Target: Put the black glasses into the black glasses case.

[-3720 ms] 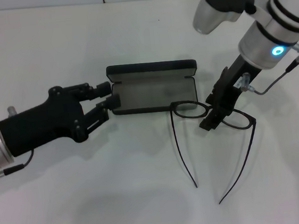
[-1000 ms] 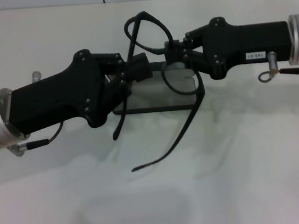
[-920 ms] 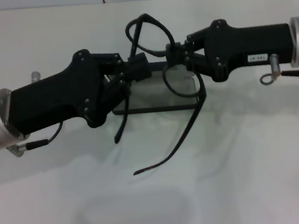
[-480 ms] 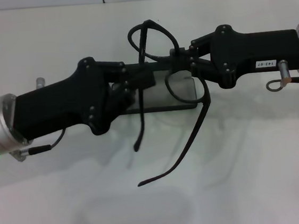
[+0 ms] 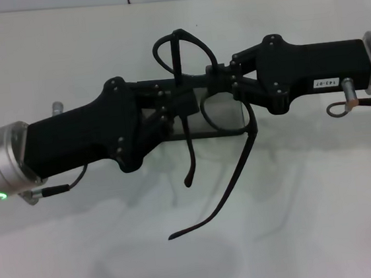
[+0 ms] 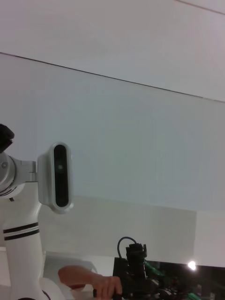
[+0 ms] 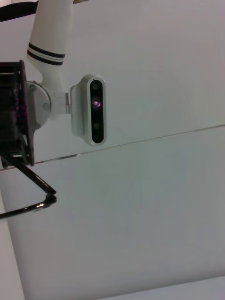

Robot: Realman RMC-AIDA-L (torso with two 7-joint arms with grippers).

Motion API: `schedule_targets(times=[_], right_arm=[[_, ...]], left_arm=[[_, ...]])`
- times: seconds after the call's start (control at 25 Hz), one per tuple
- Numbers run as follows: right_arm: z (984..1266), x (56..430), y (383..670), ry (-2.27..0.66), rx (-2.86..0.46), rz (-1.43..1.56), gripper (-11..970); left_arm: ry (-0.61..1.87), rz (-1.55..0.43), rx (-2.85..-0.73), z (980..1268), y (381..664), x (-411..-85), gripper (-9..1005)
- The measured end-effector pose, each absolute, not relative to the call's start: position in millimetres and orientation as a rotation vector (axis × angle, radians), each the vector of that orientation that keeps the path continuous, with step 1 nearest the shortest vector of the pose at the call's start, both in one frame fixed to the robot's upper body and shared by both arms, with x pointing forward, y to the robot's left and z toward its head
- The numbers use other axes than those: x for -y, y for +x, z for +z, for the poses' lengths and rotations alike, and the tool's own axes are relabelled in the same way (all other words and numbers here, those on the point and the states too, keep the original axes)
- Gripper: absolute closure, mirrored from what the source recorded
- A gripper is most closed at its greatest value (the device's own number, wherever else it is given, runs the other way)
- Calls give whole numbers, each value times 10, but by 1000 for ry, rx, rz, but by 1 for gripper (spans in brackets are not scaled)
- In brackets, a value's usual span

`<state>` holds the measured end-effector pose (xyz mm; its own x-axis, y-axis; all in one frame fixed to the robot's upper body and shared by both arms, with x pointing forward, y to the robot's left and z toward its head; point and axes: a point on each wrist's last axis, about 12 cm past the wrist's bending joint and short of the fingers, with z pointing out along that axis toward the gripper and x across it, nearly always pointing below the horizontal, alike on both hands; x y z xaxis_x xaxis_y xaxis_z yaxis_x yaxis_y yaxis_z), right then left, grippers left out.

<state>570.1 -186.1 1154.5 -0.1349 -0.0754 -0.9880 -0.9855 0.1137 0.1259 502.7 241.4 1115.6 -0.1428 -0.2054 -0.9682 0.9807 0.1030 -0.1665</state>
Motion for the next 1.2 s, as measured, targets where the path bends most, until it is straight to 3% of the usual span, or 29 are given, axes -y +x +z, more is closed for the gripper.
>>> schedule_targets(times=[1.2], right_arm=[[11499,1894,5683,-1090,-1418,1206,890]], left_arm=[[905,-1339,-1210,11158,5045,-2364,945]])
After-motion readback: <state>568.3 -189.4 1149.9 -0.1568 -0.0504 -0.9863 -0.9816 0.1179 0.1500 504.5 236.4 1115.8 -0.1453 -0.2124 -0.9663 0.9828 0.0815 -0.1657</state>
